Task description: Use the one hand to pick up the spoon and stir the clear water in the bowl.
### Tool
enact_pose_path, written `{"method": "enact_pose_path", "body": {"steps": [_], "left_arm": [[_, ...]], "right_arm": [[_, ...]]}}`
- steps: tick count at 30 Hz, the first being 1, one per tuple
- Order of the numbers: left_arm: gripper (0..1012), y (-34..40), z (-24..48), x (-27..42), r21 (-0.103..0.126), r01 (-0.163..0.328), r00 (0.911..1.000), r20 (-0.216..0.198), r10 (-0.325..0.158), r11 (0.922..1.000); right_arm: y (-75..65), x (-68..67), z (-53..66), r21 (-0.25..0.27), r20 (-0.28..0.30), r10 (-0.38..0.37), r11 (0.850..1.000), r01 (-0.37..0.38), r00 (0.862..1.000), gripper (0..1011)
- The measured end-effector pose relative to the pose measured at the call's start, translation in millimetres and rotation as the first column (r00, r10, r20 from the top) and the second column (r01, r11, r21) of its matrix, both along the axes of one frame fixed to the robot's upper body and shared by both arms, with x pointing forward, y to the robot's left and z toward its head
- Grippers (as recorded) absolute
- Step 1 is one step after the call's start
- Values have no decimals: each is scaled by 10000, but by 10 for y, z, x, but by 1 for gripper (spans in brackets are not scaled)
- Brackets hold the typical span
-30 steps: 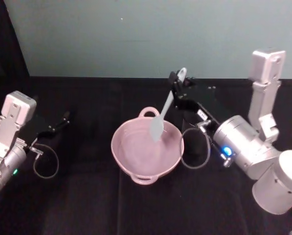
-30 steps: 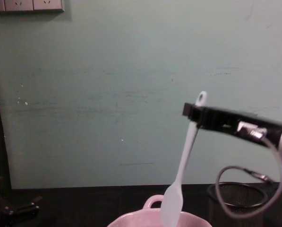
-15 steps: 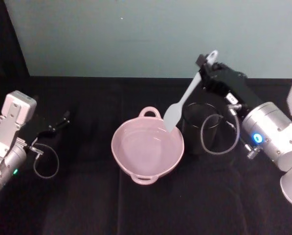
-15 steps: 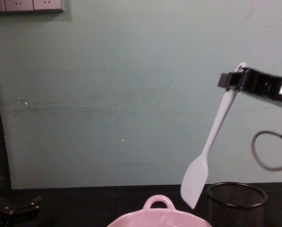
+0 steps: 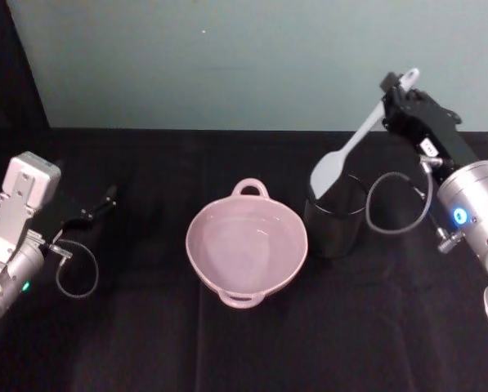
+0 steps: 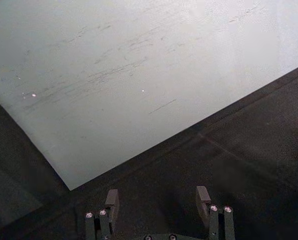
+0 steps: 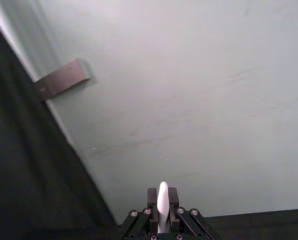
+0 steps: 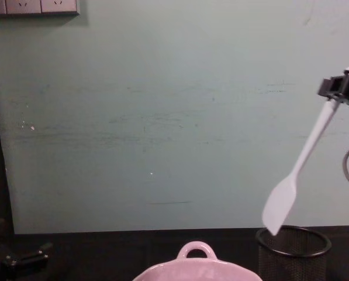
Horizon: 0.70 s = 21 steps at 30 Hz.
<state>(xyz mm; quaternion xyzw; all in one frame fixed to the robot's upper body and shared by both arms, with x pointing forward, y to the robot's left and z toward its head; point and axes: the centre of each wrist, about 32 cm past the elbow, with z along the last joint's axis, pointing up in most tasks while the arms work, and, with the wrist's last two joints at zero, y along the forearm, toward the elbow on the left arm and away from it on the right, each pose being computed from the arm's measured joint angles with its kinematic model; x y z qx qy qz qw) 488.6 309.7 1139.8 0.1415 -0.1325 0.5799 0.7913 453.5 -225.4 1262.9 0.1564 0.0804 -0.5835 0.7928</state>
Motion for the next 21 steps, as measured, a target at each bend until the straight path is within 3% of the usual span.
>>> {"method": "enact_pose_path", "body": {"steps": [8, 21], "left_arm": [[1011, 0, 0, 0, 1, 0, 10000, -1, 0, 10000], [1011, 0, 0, 0, 0, 0, 10000, -1, 0, 10000]], "right_arm": [[-77, 97, -98, 306, -185, -823, 9961, 828, 9964, 127], [-126, 251, -279, 636, -628, -1004, 9925, 1044, 9930, 127]]}}
